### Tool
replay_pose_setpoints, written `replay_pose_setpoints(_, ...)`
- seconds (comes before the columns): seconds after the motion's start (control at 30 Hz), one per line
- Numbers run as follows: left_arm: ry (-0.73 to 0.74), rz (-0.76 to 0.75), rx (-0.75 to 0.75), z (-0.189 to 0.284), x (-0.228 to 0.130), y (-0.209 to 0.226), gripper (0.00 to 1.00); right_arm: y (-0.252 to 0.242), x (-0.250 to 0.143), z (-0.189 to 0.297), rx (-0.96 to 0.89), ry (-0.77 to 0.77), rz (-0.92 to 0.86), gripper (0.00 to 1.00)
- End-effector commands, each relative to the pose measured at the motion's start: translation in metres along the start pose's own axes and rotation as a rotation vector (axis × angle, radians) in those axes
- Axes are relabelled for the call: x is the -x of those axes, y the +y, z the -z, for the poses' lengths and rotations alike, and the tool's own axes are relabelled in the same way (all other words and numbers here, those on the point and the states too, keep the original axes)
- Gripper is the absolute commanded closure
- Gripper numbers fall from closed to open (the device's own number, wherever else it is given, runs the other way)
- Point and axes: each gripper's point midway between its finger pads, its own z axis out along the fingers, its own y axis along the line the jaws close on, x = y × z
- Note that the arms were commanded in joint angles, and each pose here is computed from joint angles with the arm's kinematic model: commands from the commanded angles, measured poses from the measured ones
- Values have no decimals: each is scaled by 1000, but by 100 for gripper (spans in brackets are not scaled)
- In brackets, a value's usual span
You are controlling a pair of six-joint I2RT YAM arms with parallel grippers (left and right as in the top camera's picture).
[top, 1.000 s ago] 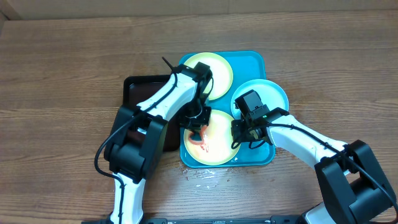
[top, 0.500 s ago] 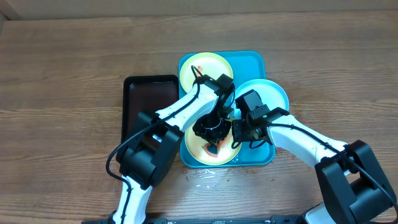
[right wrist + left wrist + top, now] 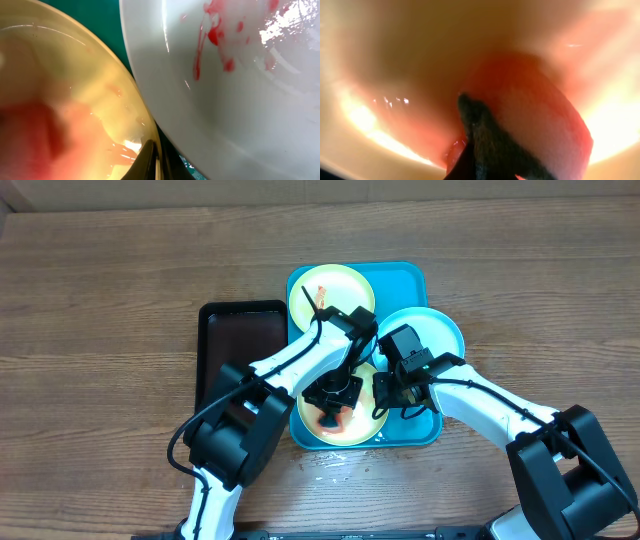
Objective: Clean dirty plates on tray and stack at the side
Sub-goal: 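Scrub the lower yellow plate with the sponge in the left gripper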
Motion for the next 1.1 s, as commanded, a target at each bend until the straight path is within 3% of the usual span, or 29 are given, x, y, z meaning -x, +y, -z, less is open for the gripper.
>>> replay_pose_setpoints(0.0,-3,164,323,-18,4,83,96,-32,-18,-16,-140,50,-7,95)
replay_pose_setpoints(0.37,-66,231,273,-2,29,99,96,-32,-17,-16,-140,50,-7,95)
replay_pose_setpoints(0.7,-97,-114,-251,0,49,-1,96,-32,-17,-16,-140,50,-7,95)
replay_pose_setpoints(1.07,-157,-270,-340,7,57,-19,96,-32,-17,-17,-139,46,-8,95)
